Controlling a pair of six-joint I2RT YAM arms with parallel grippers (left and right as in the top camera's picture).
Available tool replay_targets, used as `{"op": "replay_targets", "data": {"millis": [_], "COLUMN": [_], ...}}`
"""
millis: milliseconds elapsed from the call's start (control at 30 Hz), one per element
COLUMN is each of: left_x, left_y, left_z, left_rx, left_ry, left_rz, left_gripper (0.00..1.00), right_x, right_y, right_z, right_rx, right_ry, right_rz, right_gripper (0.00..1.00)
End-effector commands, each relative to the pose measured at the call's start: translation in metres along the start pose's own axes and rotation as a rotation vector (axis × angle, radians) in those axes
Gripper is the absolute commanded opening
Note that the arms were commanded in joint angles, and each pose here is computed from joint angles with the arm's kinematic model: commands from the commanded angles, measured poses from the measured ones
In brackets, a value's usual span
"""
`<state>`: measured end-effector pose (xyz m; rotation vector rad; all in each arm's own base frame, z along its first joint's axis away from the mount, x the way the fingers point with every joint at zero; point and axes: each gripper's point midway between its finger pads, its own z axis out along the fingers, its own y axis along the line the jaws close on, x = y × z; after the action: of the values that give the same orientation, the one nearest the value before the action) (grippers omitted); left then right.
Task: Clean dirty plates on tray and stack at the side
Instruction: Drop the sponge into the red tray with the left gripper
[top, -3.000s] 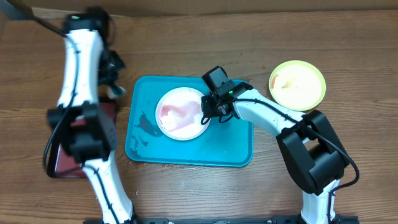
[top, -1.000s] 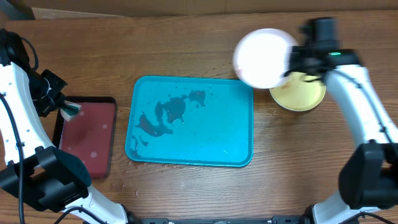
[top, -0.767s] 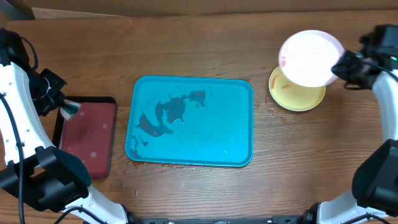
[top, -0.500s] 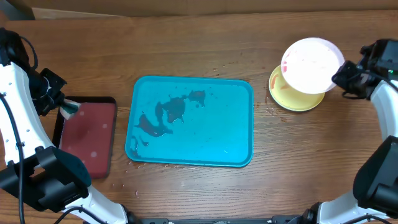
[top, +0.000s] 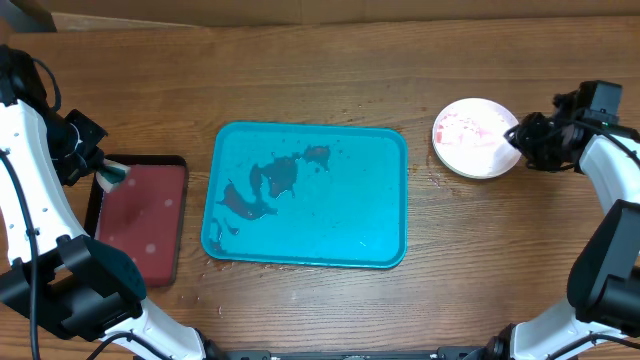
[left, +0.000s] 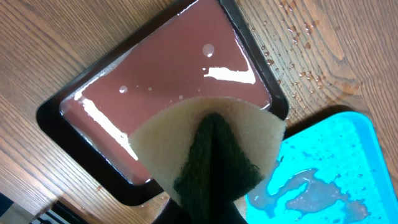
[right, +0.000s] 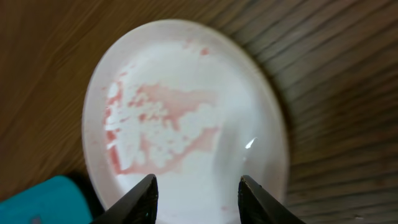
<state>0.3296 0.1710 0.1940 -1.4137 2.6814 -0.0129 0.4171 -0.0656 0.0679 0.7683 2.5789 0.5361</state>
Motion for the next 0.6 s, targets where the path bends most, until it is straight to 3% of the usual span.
{"op": "replay_targets", "data": {"millis": [0,267,433,567], "left_x": [0.003,0.012,0.025,0.035], "left_y": [0.000,0.006,0.013,0.017], "left_z": [0.002,0.004,0.024,0.049], "left_rx": [0.004,-0.022,-0.051,-0.067], "left_ry": [0.019,0.060,0.122,0.169], "left_rz": [0.042,0.063,0.062,0.061], "left_gripper": [0.04,0.04,0.04,0.04], "right_x": [0.023,0.097,0.146,0.169], "right_y": [0.044,0.147,0.202,0.217], "right_z": [0.006,0.030,0.036,0.038], "right_rx": [-0.150,-0.270,-0.339,-0.342], "right_ry": [0.083,0.193,0.223,0.238], "right_rz": [-0.052,-0.323,-0.482,-0.544], "right_gripper": [0.43,0.44,0.79,0.92]}}
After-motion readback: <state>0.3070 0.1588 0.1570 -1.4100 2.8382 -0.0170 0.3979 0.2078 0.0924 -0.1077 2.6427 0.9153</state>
